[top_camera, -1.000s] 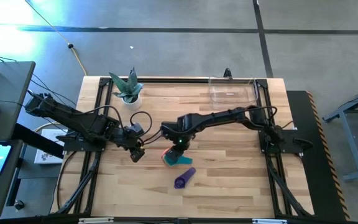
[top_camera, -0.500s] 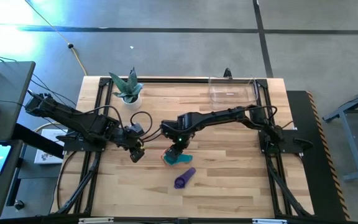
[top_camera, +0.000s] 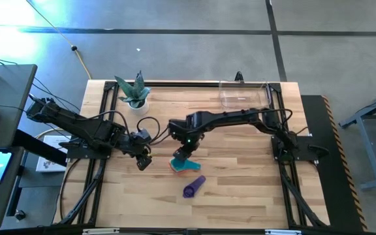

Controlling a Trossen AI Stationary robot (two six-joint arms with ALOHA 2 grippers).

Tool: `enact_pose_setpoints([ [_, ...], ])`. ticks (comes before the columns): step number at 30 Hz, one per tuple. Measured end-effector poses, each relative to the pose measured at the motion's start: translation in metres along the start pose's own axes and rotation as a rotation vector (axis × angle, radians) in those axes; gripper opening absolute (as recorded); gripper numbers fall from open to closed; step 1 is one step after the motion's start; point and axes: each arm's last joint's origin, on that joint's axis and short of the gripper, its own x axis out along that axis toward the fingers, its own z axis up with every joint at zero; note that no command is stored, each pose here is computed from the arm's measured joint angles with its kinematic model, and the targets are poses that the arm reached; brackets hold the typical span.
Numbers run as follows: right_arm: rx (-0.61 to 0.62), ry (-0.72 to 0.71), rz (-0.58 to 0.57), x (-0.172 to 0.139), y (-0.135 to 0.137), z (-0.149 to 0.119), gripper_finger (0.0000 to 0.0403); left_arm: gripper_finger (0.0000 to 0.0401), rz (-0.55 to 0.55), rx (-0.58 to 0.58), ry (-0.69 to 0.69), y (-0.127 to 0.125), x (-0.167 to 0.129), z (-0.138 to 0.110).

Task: Nest measuring cups in basket
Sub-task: Stack the violet measuring cup into the blue measuring cup

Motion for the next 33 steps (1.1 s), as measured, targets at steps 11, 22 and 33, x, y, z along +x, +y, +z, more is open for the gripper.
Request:
enact_pose_setpoints([
  [11,-0.29,0.006,-0.027,-0.02,0.063,-0.034,0.0149,0.0046,0.017,0.008,0.016,0.002,-0.001,-0.002],
  [22,-0.811,-0.056,-0.022,0.001,0.102,-0.064,0.0149,0.0046,0.017,0.036,0.016,0.002,-0.001,-0.002],
  [33,-1.093,-0.097,-0.161,0.037,0.119,-0.079,0.0149,0.0046,-0.012,0.008,0.036,0.002,-0.004,-0.002],
])
